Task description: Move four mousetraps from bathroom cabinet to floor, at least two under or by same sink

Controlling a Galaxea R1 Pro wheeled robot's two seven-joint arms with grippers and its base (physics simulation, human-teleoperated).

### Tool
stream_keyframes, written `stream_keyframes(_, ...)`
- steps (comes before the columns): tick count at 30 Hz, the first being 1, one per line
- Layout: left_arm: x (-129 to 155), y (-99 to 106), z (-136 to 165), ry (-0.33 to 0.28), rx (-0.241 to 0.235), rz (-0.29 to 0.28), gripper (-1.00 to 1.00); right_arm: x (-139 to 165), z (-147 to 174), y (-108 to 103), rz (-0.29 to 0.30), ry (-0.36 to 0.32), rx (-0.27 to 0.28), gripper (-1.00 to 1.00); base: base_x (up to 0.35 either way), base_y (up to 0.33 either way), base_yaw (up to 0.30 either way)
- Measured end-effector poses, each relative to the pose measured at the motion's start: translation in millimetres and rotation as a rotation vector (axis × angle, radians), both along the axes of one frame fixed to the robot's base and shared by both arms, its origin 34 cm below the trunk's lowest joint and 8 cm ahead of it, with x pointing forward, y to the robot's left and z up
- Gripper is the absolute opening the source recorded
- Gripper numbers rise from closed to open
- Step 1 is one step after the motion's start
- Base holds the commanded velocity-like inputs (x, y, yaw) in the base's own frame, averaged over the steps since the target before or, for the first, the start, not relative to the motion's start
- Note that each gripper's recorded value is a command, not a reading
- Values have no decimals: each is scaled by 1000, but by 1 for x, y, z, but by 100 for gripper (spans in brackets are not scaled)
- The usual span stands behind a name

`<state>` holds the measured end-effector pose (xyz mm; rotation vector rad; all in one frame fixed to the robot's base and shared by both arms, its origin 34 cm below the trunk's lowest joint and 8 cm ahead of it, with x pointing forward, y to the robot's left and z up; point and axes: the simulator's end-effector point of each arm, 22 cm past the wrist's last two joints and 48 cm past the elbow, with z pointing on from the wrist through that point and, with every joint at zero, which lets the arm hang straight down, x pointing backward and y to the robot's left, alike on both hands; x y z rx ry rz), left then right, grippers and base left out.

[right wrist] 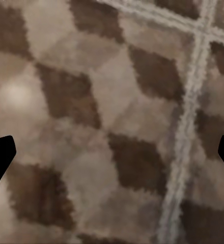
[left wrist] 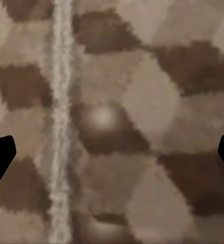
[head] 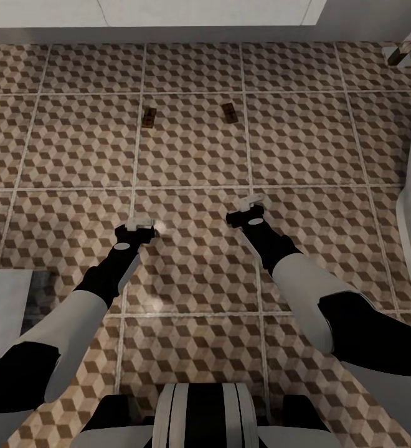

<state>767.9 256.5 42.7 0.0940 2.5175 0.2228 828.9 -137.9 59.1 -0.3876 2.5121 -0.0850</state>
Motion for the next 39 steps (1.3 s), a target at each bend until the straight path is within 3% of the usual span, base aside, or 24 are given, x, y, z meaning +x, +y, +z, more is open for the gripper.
stream_keyframes(5,2,0,2,-5,0,-1,100,0,0,0,0,-1,0,100,0,0,0)
stream_keyframes(30,32,0,66,-74,4,-1,100,35,76,0,2,-92,-2,100,0,0,0)
stream_keyframes(39,23,9,71,-45,18,4,100,32,90,1,12,-120,8,100,0,0,0)
